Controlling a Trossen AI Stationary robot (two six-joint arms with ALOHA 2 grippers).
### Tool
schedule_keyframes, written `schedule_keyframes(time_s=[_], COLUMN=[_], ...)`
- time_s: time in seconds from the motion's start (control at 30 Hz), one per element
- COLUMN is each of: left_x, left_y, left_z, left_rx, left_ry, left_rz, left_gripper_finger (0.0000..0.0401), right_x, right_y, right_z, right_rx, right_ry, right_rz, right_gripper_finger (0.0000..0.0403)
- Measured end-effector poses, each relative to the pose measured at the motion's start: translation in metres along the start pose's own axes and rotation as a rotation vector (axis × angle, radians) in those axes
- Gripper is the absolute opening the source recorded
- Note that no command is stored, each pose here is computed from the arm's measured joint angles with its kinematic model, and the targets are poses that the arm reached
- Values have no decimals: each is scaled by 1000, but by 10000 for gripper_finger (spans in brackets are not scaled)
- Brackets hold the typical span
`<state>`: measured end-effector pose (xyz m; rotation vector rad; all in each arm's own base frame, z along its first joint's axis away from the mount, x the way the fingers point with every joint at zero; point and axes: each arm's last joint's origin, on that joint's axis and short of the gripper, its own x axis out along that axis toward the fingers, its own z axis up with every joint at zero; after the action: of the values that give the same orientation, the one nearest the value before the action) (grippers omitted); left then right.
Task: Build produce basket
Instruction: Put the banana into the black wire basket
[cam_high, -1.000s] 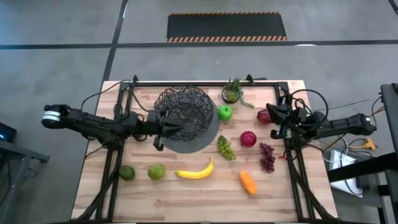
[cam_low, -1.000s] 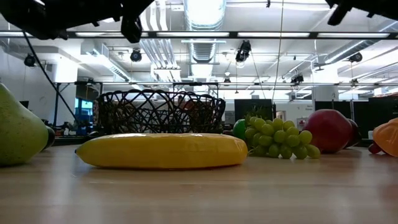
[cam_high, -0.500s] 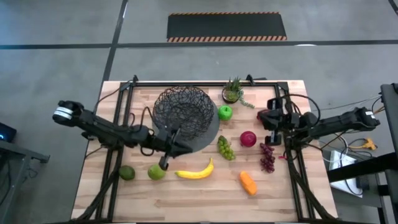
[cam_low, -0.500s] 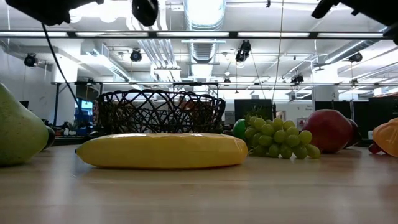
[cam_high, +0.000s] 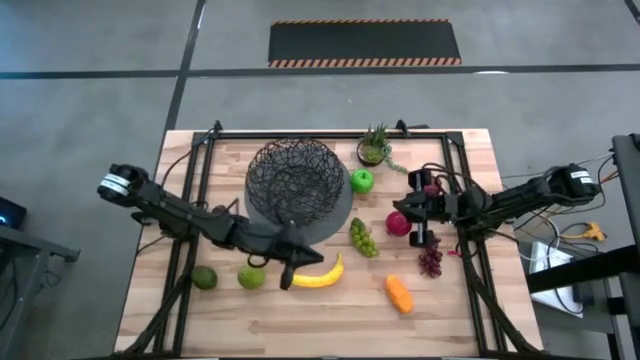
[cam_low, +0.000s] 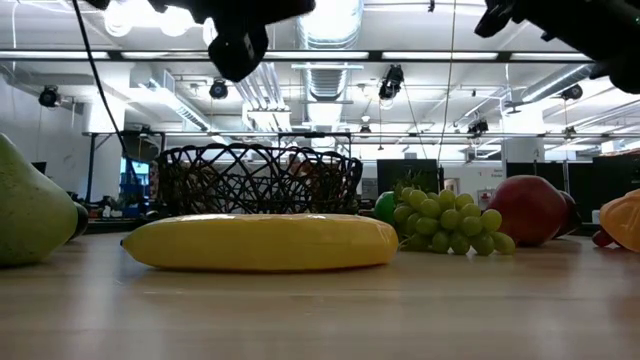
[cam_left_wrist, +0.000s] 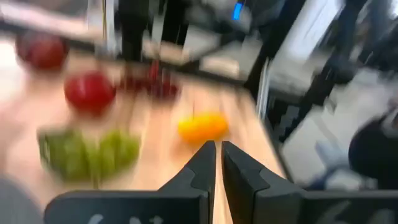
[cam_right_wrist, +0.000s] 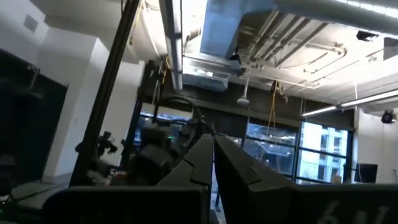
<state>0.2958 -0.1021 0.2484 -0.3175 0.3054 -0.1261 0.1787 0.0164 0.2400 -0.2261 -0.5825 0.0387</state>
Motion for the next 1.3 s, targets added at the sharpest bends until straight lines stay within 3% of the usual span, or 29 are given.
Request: schedule_keyframes(time_s=[0.2,0.37,0.67,1.07,1.3], left_x=[10,16,35,43,58], left_y=[-19,-44,-54,-53,-58], left_z=[-1,-8,-22,-27,-32], left_rx=[-31,42,88,106,192], left_ry=[363,565,602,570,586], left_rz=[128,158,144,176,181], left_gripper_finger=[10,10,27,195,225], right_x=[0,0,0,-1,-1], right_y=[0,1,1,1,0], right_z=[-2,-4,-6,-8,-10], right_rx=[13,52,51,42,18], right_ry=[18,41,62,82,120], right_rz=[4,9,13,-5,-62], right_gripper_finger=[9,9,9,9,9])
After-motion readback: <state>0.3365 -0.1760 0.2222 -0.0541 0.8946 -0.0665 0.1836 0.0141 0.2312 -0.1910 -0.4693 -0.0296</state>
